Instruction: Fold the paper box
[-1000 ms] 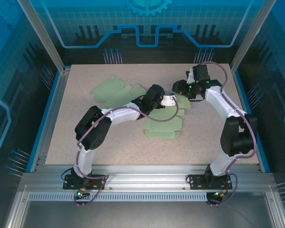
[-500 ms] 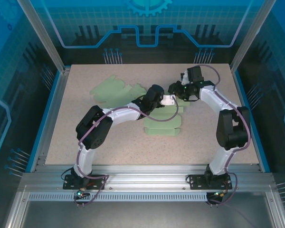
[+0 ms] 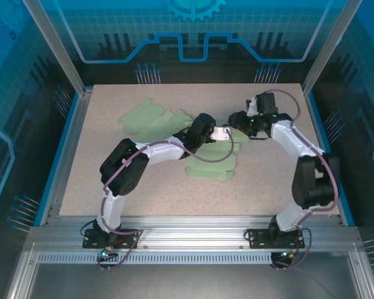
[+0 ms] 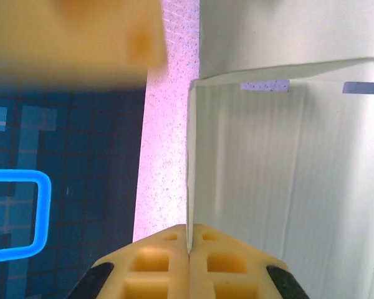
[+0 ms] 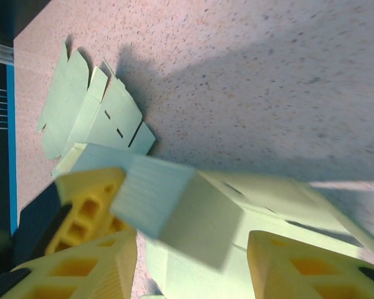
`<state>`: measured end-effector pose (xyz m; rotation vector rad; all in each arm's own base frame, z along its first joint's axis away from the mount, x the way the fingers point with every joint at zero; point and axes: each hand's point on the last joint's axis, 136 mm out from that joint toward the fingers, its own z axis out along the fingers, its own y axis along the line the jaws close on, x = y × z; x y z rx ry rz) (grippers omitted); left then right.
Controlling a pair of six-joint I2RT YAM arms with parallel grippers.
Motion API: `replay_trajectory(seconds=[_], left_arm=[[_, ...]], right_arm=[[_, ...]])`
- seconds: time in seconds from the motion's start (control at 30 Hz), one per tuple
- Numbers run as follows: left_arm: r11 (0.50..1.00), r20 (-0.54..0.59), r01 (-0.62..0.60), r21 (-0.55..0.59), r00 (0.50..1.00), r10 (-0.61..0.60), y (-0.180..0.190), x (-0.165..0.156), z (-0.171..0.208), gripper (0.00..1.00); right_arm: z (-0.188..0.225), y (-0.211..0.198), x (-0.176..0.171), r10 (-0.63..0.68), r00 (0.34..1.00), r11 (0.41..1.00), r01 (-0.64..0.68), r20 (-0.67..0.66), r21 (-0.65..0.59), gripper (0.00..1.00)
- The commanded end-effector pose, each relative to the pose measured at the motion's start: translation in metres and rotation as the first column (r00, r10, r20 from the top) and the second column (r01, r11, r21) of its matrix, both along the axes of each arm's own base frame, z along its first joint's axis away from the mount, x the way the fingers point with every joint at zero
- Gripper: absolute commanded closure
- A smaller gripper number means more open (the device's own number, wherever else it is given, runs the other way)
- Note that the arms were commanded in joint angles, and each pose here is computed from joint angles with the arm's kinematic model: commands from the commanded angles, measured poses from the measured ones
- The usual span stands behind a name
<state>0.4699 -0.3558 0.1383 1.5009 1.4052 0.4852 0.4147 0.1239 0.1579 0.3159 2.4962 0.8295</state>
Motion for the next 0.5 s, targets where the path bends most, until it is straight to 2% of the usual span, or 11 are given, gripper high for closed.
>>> replay_trajectory(seconds=[0.0, 0.27, 0.47], left_arm=[[1.000, 0.037, 0.015, -0.015, 0.999, -0.014, 0.000, 0.004, 0.009, 1.00], [0.999, 0.034, 0.014, -0.034, 0.999, -0.012, -0.002, 0.006, 0.012, 1.00], [0.999, 0.035, 0.010, -0.040, 0.999, -0.009, -0.003, 0.006, 0.013, 1.00]], right_arm=[[0.004, -0.021, -0.026, -0.026, 1.000, 0.999, 0.026, 0.017, -0.023, 0.48], [-0.048, -0.039, -0.070, -0.095, 0.995, 0.995, 0.094, -0.043, -0.018, 0.49], [-0.078, -0.038, -0.062, -0.098, 0.993, 0.995, 0.097, -0.072, -0.015, 0.49]])
